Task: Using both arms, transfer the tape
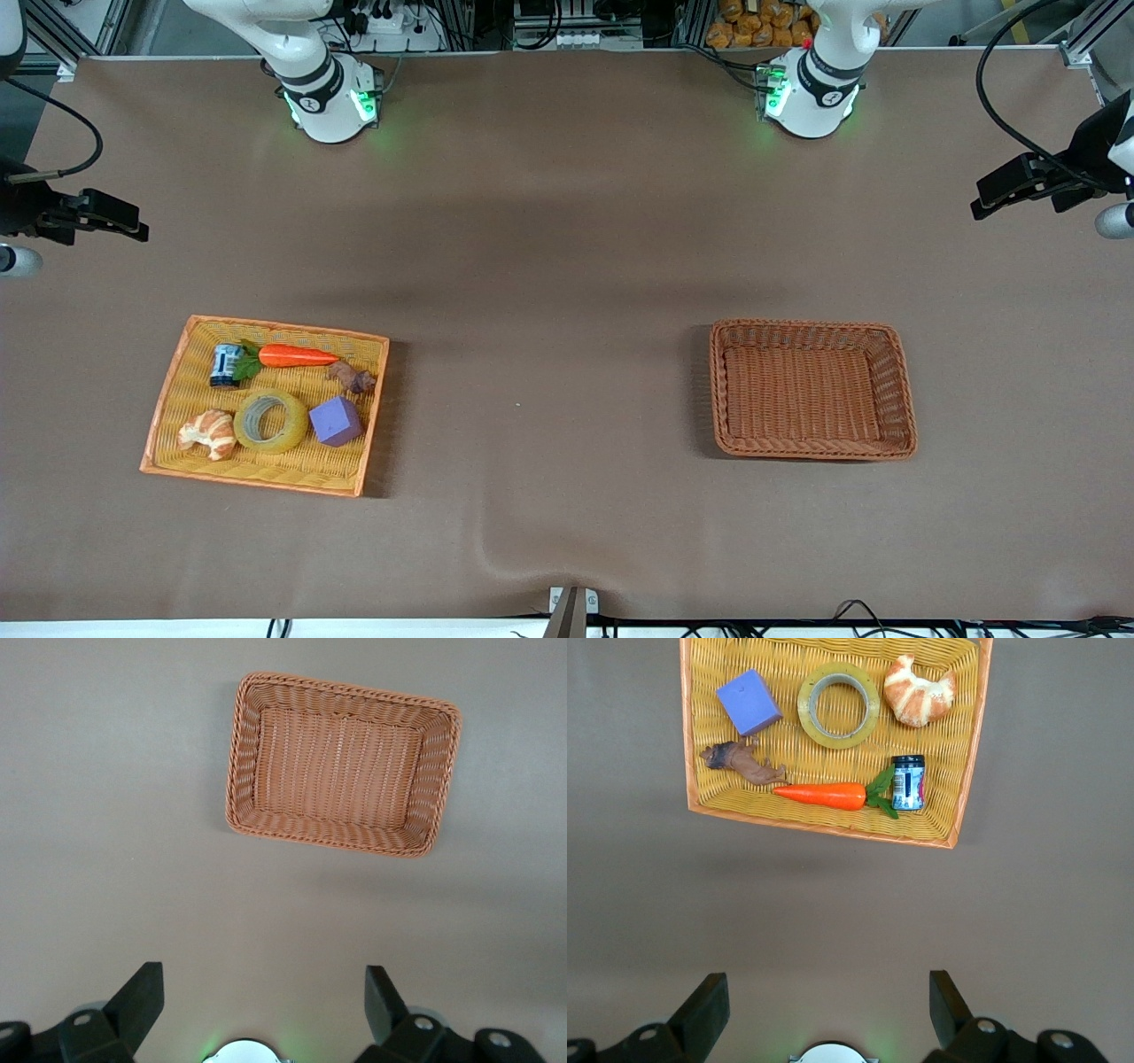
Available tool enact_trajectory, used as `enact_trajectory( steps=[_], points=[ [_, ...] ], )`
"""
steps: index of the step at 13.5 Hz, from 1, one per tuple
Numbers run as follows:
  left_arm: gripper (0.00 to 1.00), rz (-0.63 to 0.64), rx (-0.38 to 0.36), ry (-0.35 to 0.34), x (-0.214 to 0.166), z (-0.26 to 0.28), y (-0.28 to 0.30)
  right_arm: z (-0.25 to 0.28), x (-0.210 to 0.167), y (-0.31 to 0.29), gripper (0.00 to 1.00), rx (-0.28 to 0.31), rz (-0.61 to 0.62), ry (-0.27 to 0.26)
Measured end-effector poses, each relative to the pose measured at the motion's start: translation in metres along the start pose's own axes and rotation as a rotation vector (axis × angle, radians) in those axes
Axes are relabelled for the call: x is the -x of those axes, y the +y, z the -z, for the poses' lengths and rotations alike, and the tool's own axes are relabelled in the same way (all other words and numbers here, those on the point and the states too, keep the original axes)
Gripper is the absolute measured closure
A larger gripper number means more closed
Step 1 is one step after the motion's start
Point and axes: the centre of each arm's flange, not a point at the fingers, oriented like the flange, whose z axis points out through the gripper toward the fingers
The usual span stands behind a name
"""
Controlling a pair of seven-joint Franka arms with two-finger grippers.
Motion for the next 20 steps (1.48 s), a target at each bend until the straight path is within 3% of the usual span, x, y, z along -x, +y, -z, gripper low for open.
enact_trajectory(
  steps=[5, 7, 9, 13, 20],
  points=[
    [0.0, 0.0, 0.0, -0.001, 0.0, 0.0, 0.0, -0.019, -0.007, 0.001, 0.0, -0.005, -0.001, -0.053],
    [0.0, 0.0, 0.0, -0.001, 0.0, -0.001, 0.0, -0.046, -0.015, 0.002, 0.0, -0.01, -0.001, -0.103],
    [0.0, 0.0, 0.0, -0.001, -0.001, -0.001, 0.0, -0.078, -0.03, 0.005, 0.0, -0.012, -0.003, -0.114],
    [0.0, 0.001, 0.0, -0.003, -0.001, -0.001, -0.001, -0.149, -0.065, 0.009, 0.0, -0.008, -0.002, -0.089],
    [0.0, 0.003, 0.0, -0.007, -0.004, -0.005, -0.001, -0.237, -0.104, 0.027, 0.0, 0.006, -0.041, 0.03]
  ],
)
